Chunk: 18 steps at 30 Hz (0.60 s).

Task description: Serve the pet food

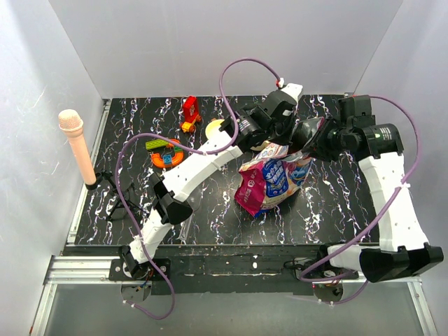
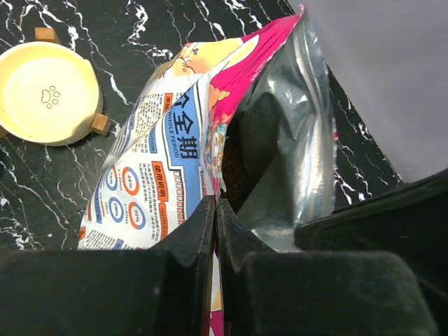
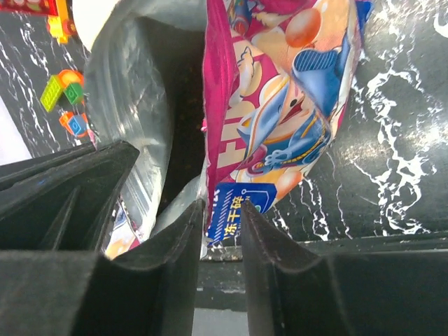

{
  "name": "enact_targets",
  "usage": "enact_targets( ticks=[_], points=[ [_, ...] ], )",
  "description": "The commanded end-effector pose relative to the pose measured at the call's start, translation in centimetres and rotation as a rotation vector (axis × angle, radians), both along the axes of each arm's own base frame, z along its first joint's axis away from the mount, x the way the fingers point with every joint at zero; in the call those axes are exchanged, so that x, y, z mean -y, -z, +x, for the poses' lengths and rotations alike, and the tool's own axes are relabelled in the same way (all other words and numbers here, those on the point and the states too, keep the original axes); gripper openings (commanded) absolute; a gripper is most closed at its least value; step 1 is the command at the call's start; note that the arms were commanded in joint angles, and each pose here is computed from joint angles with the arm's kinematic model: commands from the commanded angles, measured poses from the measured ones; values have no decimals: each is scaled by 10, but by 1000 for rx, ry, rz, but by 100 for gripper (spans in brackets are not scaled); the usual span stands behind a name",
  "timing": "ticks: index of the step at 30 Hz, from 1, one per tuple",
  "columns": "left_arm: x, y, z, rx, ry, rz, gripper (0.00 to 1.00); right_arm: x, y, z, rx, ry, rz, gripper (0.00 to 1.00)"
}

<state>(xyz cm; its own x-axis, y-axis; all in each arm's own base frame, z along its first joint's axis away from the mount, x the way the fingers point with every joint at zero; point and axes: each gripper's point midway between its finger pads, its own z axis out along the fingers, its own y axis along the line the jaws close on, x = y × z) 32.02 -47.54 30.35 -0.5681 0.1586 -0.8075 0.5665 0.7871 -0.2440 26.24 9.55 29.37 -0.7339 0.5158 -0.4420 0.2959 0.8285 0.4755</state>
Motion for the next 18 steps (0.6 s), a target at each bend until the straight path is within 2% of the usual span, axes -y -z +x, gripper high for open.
enact_targets(
  ticks=[1,7,9,11,12,14,16,18],
  points=[
    [-10,-83,-10,74,13,-201,0,-15,10,-7,-123,17,66,41],
    [-8,-89,-11,80,18,-224,0,-28,20,0,-133,20,108,50],
    [-9,-91,-11,84,14,-227,0,-38,29,-1,-162,1,119,50],
    [-14,-88,-6,100,-13,-200,0,-34,34,-9,-199,12,75,39],
    [-20,-84,-3,113,-36,-171,0,-27,33,-11,-185,17,34,25],
    [-35,-70,6,144,-99,-83,0,-14,20,-15,-93,4,-74,10],
    [-51,-56,13,157,-159,-3,0,-5,11,-25,-43,-33,-165,2],
    [-59,-46,15,158,-174,63,0,-3,8,-32,-33,-83,-188,1]
  ],
)
